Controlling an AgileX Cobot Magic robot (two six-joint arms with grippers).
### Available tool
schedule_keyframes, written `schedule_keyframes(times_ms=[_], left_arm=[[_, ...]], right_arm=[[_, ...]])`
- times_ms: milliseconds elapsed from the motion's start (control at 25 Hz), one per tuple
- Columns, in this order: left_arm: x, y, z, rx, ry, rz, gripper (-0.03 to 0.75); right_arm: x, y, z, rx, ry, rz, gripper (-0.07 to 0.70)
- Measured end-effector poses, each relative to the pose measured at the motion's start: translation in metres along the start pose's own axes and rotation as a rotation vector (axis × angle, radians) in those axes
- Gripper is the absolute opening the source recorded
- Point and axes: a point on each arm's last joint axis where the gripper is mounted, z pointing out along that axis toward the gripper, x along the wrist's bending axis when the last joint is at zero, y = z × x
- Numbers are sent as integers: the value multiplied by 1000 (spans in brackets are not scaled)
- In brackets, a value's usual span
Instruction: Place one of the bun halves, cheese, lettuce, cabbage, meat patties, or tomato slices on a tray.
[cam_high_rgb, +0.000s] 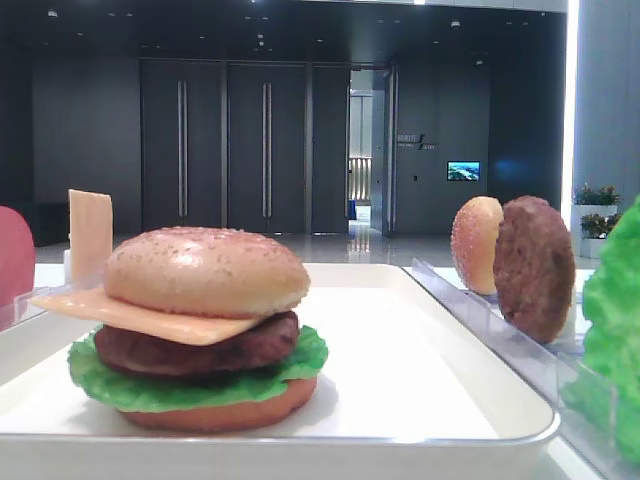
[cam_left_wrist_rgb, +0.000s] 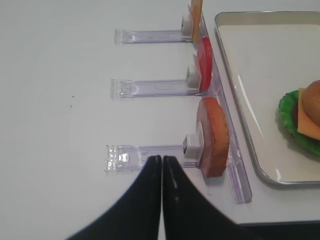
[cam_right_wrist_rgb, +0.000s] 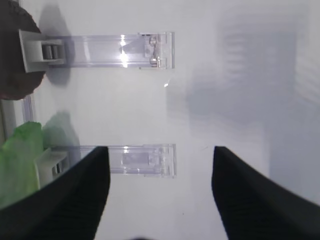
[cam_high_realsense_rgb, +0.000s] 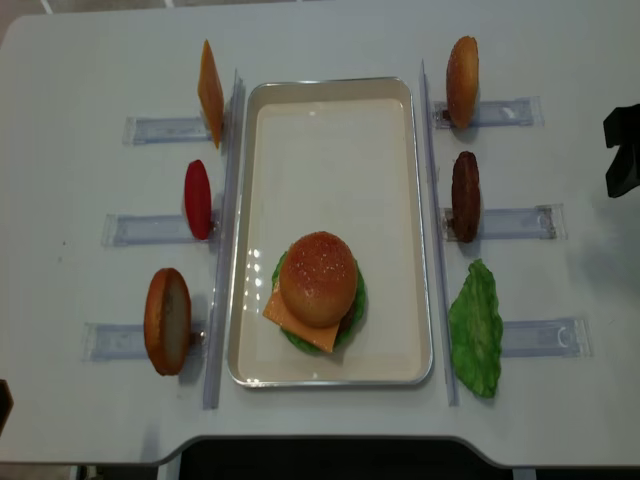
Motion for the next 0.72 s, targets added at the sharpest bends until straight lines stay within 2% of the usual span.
schedule_keyframes(times_ms=[440,720], left_arm=[[0,0,0,0,0,0,-7],[0,0,0,0,0,0,-7]], right_arm=[[13,-76,-45,-198,-13,-37,425],[20,-133,-70,-381,-31,-73,423]])
